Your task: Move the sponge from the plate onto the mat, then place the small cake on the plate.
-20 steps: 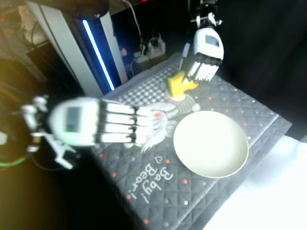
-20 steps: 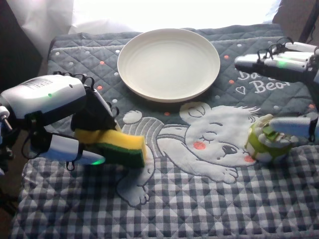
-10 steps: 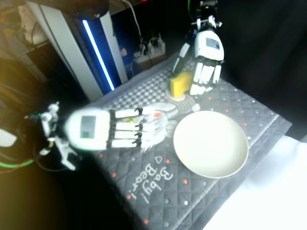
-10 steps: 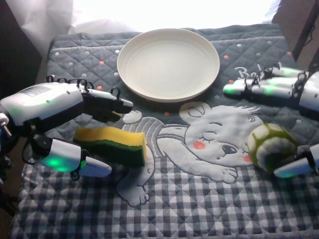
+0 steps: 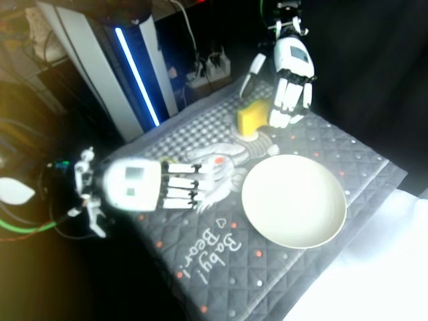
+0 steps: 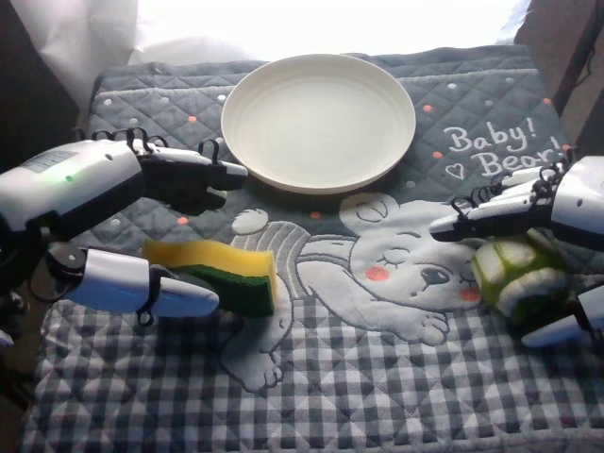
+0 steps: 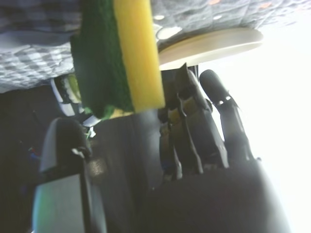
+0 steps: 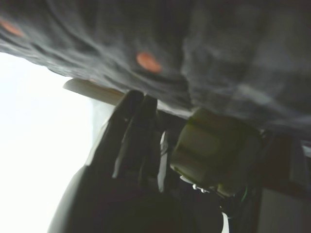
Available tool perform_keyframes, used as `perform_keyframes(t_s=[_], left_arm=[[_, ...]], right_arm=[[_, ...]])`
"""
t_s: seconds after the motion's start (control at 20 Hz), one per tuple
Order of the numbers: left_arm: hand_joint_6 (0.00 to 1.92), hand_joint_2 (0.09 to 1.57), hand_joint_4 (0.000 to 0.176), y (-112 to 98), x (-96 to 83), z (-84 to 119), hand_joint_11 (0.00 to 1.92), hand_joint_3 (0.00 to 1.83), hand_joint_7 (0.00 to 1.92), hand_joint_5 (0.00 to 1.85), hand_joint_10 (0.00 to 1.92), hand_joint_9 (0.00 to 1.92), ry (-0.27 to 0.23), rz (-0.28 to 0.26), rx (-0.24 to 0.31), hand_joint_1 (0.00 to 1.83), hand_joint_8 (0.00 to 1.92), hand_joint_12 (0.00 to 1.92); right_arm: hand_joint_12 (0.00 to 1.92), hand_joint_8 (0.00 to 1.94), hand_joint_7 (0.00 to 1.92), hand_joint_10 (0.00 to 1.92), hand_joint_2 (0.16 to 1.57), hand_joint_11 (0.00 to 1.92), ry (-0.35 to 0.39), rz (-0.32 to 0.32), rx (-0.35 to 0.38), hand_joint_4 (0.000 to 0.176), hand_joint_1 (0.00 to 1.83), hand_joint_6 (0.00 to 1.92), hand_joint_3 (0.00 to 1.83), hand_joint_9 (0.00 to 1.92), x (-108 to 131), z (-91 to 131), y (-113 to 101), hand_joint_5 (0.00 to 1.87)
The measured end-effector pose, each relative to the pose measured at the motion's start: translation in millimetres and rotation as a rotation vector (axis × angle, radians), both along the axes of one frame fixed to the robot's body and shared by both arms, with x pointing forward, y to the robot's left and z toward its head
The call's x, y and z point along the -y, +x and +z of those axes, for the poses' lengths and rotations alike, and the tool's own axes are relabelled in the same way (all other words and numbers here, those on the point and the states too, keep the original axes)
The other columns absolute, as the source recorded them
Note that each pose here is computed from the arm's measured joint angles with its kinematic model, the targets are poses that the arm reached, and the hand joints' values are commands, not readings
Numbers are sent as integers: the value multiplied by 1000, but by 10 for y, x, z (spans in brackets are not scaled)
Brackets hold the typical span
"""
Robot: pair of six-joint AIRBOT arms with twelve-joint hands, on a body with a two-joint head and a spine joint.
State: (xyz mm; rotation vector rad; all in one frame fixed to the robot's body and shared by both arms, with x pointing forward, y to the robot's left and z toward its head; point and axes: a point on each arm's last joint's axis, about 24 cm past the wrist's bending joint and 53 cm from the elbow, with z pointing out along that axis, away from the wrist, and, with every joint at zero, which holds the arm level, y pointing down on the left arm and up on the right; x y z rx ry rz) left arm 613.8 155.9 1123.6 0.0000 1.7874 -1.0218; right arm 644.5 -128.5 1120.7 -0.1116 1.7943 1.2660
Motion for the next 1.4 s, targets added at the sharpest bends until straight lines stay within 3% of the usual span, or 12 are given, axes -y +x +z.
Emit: perform_keyframes(t_s=[0.05,0.2,0.25,0.35,0.7,0.85,0.95,1.1,1.25,1.3,1.35,1.4], left_arm=[[1,868,0,-7,-8,-15,250,0,765,512,79,812,-1,3,-5,848,10,1469],[0,881,0,-17,-19,-38,230,0,752,502,617,571,-2,6,-12,870,0,1521],[1,874,0,-13,-32,-33,290,0,744,519,596,570,-7,12,-12,837,0,1451],[0,877,0,-13,-38,-33,286,0,738,526,498,594,-9,14,-12,842,0,1387],[1,862,0,-27,-32,-31,374,0,781,573,309,731,-14,12,-10,857,0,1309],[0,868,0,-41,-46,-62,405,0,792,579,169,794,-11,13,-18,865,1,1234],[0,873,0,-44,-47,-70,405,2,792,571,149,807,-13,13,-23,855,0,1224],[6,878,0,-46,-52,-69,433,3,799,588,141,833,-18,14,-24,856,3,1231],[1,891,0,-48,-56,-61,450,1,792,584,115,828,-22,15,-21,856,0,1218],[0,886,0,-60,-55,-74,450,0,791,588,78,844,-23,15,-26,881,1,1155],[0,885,0,-63,-50,-76,428,0,798,592,68,855,-26,16,-29,886,2,1178],[0,884,0,-65,-48,-76,456,0,794,593,51,852,-26,15,-30,901,0,1163]], right_arm=[[1828,1262,914,1562,1129,768,2,-1,-1,0,1275,704,19,853,1,2,2,892],[1501,841,1029,1252,1083,895,6,-7,-3,0,1387,816,0,1002,1,14,19,1011],[1520,1169,999,1297,1086,916,6,-9,0,0,1307,513,0,1020,1,28,30,1134],[1438,1129,957,1326,1086,874,4,-3,24,0,1375,290,0,970,-37,101,53,1220],[1712,1269,968,1452,1115,794,16,-17,145,0,1270,587,1,883,-65,567,240,1040],[1588,876,1071,1091,1054,706,12,-27,150,0,1361,100,1,854,-30,579,276,907],[1441,216,867,642,955,461,9,-33,150,11,1151,3,0,750,-17,576,289,770],[1203,0,713,163,920,377,8,-41,146,16,1083,0,0,743,-8,575,307,620],[1348,1,682,178,924,416,15,-41,133,3,1092,1,1,788,-7,551,295,595],[1434,21,853,451,987,476,8,-39,124,0,1142,7,1,803,2,504,280,789],[1360,444,1204,493,1014,714,2,-38,118,0,1250,471,0,1066,2,481,278,1077],[1343,345,1364,536,1007,935,-2,-41,113,0,1279,620,0,1273,11,459,280,1131]])
